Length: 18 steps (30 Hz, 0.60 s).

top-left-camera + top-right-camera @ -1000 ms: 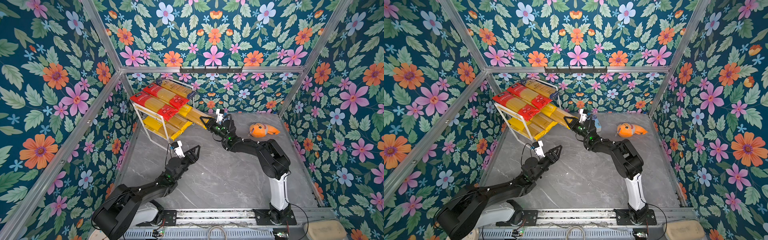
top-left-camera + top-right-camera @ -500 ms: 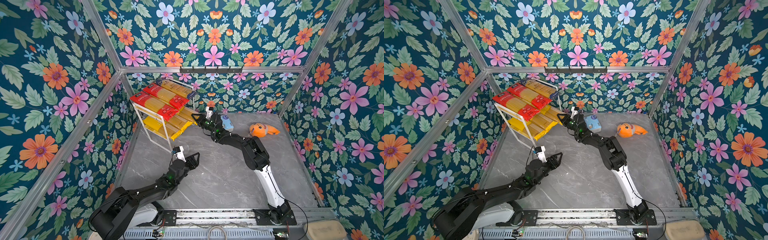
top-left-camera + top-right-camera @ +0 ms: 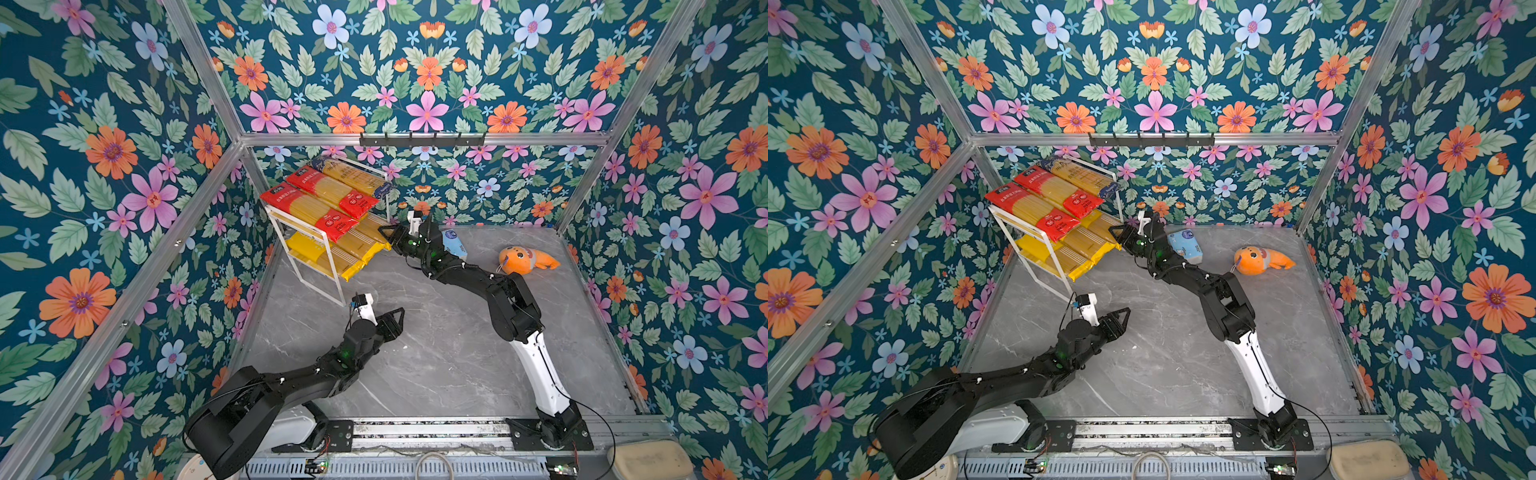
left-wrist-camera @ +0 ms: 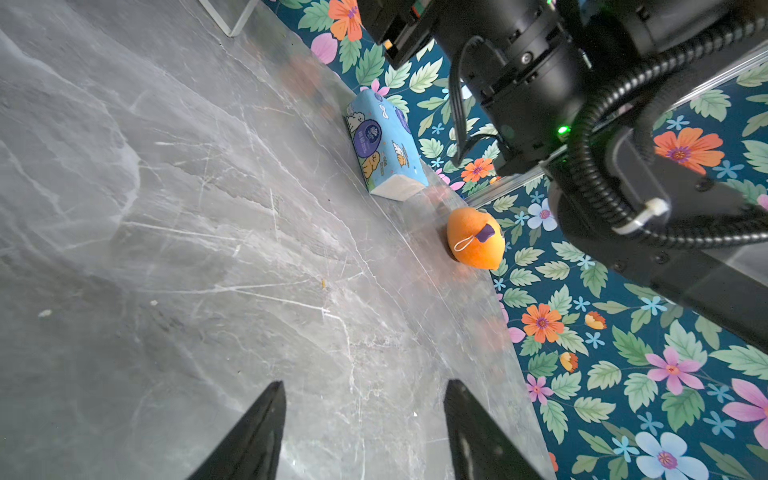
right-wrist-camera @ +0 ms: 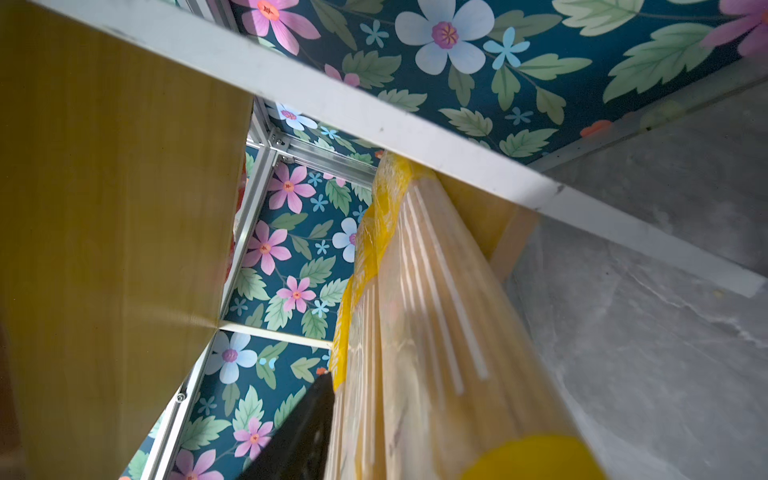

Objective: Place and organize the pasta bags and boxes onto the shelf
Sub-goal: 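Push the yellow pack deeper with the right gripper while the left withdraws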

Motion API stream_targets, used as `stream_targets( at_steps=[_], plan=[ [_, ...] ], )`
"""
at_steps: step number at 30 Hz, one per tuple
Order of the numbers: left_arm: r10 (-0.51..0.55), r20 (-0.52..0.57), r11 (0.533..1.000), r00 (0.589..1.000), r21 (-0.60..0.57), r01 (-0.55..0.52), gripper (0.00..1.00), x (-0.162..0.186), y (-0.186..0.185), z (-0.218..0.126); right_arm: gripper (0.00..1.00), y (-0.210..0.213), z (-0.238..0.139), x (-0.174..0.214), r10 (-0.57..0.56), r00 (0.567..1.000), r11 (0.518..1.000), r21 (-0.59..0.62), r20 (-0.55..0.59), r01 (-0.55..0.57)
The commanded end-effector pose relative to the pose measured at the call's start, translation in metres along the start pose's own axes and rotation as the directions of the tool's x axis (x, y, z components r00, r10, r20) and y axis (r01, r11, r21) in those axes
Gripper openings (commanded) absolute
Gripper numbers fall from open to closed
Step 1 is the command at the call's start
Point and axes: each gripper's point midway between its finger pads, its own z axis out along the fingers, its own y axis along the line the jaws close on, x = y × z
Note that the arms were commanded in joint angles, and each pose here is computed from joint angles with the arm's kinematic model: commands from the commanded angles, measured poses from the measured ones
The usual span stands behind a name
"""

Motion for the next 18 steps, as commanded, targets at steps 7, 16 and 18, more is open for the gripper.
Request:
stream_targets(
  at_steps=[7, 16, 18],
  plan=[
    [0.012, 0.008, 1.0, 1.0, 0.021, -0.013, 0.63, -0.001, -0.005, 0.003, 0.5, -0.003, -0.035, 0.002, -0.005, 1.0, 1.0, 0.026, 0.005, 0.005],
    [0.012, -0.002, 1.0, 1.0, 0.026, -0.012, 0.63, 0.002, -0.006, 0.006, 0.21, 0.009, -0.018, -0.005, -0.013, 1.0, 1.0, -0.019, -0.007, 0.013],
    [0.012, -0.002, 1.0, 1.0, 0.024, -0.012, 0.64, 0.002, -0.005, 0.005, 0.17, 0.013, -0.013, -0.007, -0.013, 1.0, 0.999, -0.032, -0.008, 0.013]
  ],
)
